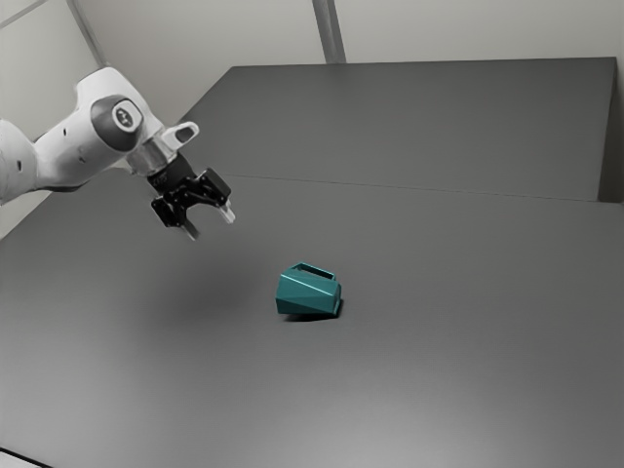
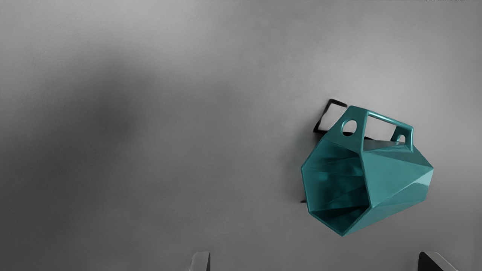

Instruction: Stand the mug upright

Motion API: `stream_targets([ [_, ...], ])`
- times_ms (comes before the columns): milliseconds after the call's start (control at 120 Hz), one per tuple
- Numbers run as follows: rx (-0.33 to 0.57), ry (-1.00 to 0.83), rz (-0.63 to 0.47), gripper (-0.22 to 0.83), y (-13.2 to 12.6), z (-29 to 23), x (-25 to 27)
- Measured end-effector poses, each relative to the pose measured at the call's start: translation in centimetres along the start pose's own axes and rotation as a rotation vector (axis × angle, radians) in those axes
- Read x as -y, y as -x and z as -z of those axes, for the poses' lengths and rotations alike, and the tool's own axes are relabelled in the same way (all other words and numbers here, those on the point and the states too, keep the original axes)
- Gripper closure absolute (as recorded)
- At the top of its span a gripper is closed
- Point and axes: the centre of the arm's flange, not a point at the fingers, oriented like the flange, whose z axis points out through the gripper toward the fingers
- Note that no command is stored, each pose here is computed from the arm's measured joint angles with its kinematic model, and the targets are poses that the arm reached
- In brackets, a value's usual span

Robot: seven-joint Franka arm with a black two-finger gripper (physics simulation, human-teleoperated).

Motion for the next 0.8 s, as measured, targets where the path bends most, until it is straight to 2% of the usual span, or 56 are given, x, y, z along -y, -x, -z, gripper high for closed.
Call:
stream_targets([
  [392, 0.134, 0.196, 0.104, 0.00, 0.5, -8.9, -0.8],
  [625, 0.139, 0.262, 0.133, 0.00, -1.2, -11.3, -1.3],
  [800, 0.154, 0.306, 0.136, 0.00, -1.4, -12.9, -2.8],
])
